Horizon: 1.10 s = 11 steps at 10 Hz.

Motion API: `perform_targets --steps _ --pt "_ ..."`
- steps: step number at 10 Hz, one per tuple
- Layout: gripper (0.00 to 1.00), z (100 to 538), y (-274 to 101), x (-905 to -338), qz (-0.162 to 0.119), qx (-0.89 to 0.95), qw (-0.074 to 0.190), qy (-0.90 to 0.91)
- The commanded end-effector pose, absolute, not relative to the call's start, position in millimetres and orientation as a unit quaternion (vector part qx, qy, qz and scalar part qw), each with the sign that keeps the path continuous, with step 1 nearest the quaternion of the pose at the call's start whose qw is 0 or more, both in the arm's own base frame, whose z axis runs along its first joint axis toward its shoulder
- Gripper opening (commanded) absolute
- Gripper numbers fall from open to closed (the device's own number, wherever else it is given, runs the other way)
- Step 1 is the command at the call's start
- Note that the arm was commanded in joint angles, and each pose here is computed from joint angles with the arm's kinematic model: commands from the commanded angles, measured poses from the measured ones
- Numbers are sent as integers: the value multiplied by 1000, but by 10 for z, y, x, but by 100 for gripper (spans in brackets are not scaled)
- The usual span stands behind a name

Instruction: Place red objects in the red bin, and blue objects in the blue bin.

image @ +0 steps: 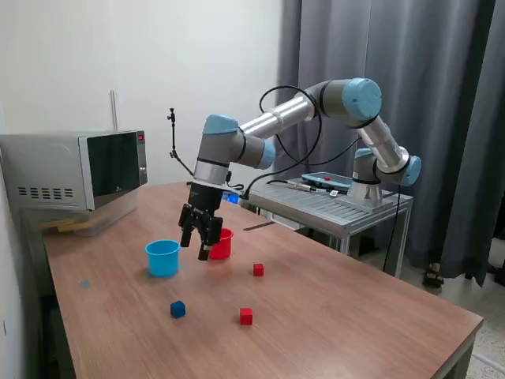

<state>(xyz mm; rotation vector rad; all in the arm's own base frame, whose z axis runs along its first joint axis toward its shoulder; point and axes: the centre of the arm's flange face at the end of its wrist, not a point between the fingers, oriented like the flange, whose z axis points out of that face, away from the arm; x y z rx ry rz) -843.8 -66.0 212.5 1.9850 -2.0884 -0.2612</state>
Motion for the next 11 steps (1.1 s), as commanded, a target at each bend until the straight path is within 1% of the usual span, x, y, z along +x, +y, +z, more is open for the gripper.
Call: perform_targets --steps 1,3,4,5,8,11 --pt "100 1962 -700 -8511 -86 684 123 -714" --pt "100 1659 -687 -8661 -83 684 120 -715" --pt "100 1587 -688 -8731 -83 684 124 -714" --pt "100 1557 -701 -8784 -80 685 134 -712" --pt "100 1443 -697 -8854 -81 684 135 -712" --pt "100 1334 -753 -8841 -75 688 131 -710"
